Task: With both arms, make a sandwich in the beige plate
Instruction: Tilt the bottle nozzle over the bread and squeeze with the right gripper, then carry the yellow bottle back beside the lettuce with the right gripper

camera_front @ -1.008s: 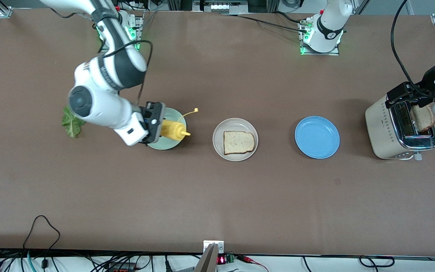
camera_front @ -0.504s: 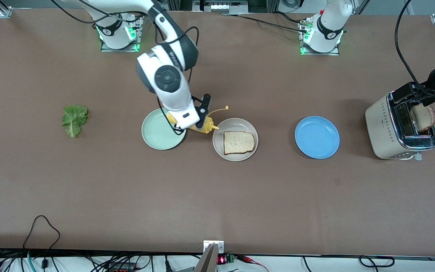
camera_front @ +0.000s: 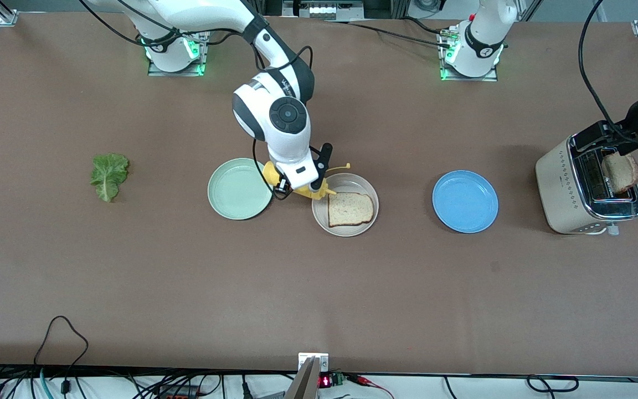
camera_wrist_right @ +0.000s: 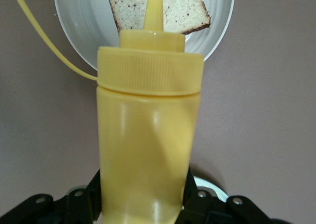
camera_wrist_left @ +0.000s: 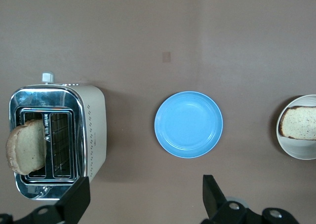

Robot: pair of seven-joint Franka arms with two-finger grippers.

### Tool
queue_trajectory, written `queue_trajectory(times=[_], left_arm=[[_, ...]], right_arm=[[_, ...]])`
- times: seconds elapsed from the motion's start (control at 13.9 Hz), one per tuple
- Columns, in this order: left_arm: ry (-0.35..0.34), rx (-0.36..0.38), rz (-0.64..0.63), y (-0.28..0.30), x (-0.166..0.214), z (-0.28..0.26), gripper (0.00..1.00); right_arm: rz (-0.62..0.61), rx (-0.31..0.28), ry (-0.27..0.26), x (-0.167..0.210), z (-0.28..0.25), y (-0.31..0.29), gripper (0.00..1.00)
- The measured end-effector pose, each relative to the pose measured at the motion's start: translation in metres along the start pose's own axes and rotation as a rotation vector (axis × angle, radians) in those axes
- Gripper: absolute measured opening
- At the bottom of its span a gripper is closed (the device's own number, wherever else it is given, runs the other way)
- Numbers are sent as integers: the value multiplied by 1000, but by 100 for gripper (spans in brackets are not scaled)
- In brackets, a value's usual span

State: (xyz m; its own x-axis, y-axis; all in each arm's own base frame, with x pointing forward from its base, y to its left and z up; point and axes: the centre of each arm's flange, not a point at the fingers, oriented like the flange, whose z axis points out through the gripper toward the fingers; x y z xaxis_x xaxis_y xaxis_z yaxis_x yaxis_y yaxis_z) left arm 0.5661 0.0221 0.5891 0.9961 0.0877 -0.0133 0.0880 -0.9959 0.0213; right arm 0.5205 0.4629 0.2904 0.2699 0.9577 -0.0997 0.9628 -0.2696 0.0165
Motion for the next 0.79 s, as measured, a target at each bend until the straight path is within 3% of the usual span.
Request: queue_trajectory(times=[0.36,0.65,0.79], left_arm=[[2,0,-7,-4,1,0,100],[16,-1,-14,-8,3,0,100],[16,-1,-8,-5,3,0,100]], right_arm=[[-31,-13,2,-14,-4,26,63],[-119,9,15,-65,-33,80,63],[-184,48,56,-104,-47,108,63]])
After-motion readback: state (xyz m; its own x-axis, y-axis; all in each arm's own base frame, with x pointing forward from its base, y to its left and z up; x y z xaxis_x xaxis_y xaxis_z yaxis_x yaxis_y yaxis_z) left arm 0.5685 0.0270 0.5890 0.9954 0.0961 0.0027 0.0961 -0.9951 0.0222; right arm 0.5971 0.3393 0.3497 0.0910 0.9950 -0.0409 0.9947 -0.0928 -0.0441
